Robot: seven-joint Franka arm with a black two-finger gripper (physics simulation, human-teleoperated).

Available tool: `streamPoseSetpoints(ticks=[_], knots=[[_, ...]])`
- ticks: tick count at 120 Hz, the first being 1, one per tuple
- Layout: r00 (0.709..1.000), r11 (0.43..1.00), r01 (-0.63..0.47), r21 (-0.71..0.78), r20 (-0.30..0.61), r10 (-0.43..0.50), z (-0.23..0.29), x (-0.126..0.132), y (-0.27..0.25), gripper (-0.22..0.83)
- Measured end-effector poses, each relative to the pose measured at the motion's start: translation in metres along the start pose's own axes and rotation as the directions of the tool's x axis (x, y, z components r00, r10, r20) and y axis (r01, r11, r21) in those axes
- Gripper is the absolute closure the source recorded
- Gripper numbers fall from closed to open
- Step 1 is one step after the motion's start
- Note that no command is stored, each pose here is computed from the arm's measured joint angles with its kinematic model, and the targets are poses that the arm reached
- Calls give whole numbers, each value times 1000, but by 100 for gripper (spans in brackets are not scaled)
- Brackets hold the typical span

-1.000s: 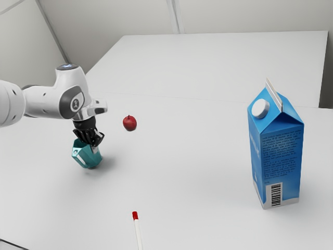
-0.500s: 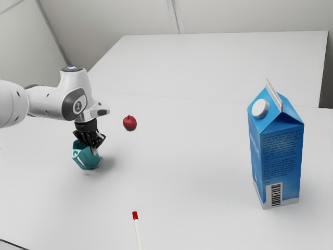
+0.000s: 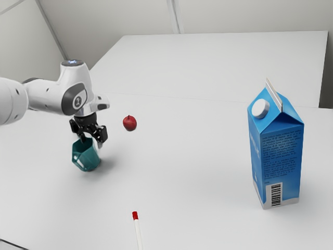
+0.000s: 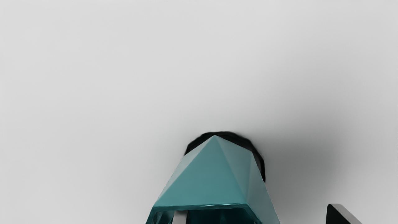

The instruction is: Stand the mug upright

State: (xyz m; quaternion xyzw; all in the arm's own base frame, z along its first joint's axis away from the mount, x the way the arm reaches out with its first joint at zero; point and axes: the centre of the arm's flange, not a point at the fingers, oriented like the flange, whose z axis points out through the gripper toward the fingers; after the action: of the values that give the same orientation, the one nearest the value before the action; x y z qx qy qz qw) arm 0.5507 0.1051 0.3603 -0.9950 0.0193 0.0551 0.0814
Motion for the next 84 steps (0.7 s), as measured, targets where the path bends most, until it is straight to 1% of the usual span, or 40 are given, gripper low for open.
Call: streamPoseSetpoints(ticks=[22,36,52,60,71,84], knots=[[999,1000,0,2,-32,0,-21,1,-3,6],[998,1000,-2,2,-58,2,-37,3,-3,3],[994,1000,-4,-5,-110,3,-67,1,-3,2],[990,1000,0,-2,-144,0,-88,3,-6,1],[980,1000,6,9,-197,-4,-132,7,-16,1],[966,1000,10,14,-260,-6,-188,0,-25,1]])
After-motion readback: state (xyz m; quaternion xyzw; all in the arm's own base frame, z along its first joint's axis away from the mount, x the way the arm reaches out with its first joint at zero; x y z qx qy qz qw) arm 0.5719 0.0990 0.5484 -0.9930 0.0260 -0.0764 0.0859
